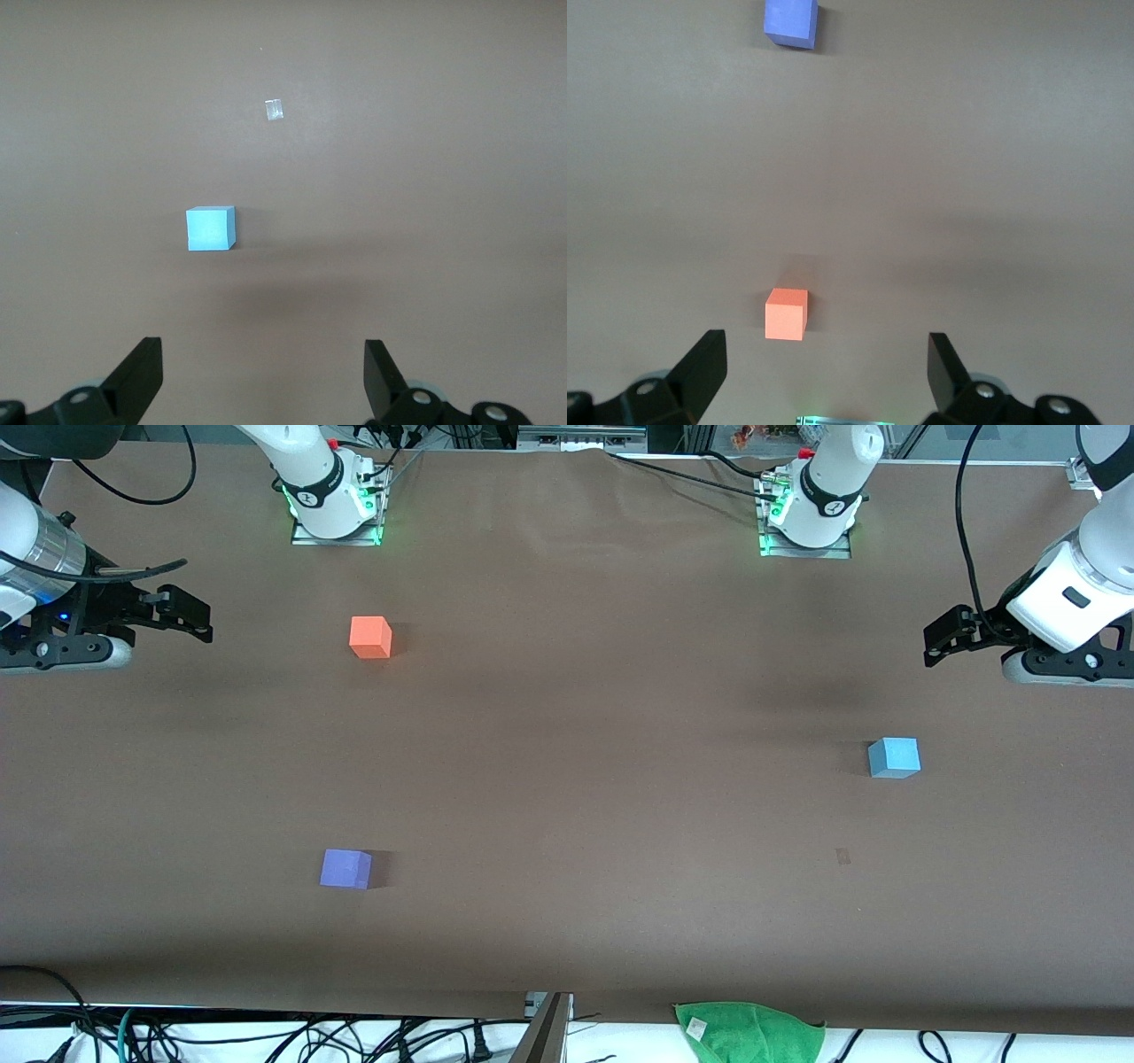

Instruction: Place blue block between orange and purple blocks

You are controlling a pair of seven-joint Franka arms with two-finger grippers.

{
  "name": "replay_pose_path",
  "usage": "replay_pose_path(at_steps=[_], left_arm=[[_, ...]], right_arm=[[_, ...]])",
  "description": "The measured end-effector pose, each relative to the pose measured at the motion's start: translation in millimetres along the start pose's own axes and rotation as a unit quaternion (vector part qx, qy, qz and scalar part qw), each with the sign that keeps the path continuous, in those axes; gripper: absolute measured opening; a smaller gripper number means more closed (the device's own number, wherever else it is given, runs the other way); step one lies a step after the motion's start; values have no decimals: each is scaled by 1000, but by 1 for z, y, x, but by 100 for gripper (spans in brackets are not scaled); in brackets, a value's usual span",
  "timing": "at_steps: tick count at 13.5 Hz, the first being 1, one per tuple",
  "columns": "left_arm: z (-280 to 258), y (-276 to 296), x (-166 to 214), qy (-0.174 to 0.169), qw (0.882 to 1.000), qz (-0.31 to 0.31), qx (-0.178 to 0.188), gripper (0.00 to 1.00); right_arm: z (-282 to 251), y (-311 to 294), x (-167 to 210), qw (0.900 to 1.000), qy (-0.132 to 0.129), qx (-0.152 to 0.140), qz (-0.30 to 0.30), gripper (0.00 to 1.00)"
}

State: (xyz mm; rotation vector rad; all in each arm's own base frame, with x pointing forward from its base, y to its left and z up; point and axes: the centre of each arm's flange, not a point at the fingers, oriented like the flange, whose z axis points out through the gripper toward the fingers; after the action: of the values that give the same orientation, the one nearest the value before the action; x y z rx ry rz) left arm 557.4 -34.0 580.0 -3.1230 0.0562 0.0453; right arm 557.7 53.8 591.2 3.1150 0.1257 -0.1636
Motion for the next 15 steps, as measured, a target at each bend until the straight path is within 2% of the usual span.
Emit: replay_pose_path(at_steps=[15], left_arm=[[2, -2, 1, -8, 1000, -2, 0, 100]], right_arm=[[0, 0, 0, 1000, 0, 0, 0, 100]])
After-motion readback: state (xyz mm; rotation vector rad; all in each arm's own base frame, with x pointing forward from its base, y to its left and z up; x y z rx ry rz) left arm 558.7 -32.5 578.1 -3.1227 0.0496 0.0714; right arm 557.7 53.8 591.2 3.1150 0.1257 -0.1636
